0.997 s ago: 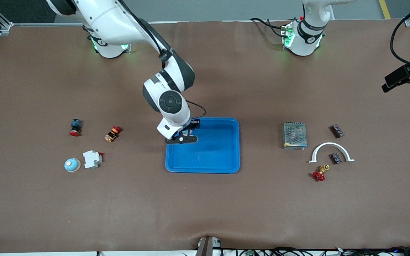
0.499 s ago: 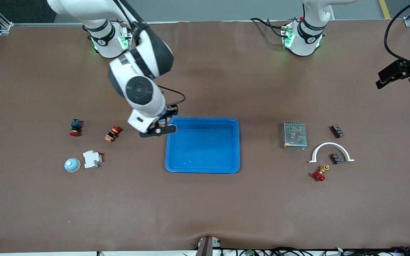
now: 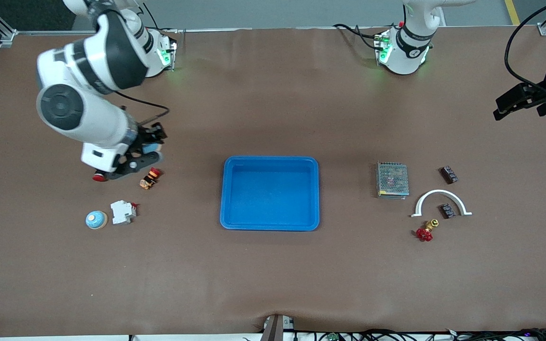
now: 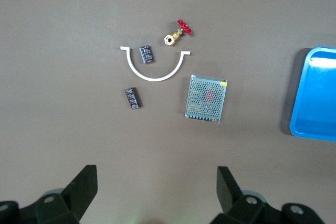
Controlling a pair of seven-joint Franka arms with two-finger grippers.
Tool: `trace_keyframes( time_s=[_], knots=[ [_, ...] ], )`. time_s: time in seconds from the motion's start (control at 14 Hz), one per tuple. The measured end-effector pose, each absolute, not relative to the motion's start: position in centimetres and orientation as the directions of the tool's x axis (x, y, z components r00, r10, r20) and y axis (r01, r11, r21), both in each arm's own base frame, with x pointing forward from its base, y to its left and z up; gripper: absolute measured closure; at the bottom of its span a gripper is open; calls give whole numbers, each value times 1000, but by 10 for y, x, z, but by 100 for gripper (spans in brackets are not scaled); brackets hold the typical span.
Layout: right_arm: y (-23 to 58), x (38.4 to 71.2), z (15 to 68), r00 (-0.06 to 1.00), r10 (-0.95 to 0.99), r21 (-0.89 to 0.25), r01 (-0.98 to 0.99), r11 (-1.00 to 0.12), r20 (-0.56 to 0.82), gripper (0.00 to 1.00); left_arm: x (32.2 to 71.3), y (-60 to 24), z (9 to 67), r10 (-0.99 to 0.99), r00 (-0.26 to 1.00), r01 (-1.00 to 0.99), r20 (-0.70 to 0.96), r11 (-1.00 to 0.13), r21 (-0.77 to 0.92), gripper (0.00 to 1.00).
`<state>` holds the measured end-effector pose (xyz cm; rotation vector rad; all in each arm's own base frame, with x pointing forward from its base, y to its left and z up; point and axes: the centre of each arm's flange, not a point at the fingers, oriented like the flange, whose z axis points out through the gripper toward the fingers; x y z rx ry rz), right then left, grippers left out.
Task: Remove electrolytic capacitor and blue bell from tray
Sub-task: 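Carry the bell with the right gripper toward the white breaker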
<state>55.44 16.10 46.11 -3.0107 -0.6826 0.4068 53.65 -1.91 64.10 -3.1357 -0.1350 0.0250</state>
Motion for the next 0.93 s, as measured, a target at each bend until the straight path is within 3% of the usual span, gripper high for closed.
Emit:
trace_keyframes(
  time_s=[0.43, 0.93],
  knots=[
    [67, 543, 424, 825, 521, -110, 509, -853, -221, 33, 537, -20, 640, 84, 996, 84, -18, -996, -4, 0],
    [-2, 512, 334, 812, 572, -87, 565, -820, -115, 33, 537, -20, 638, 84, 996, 84, -21, -996, -4, 0]
  ],
)
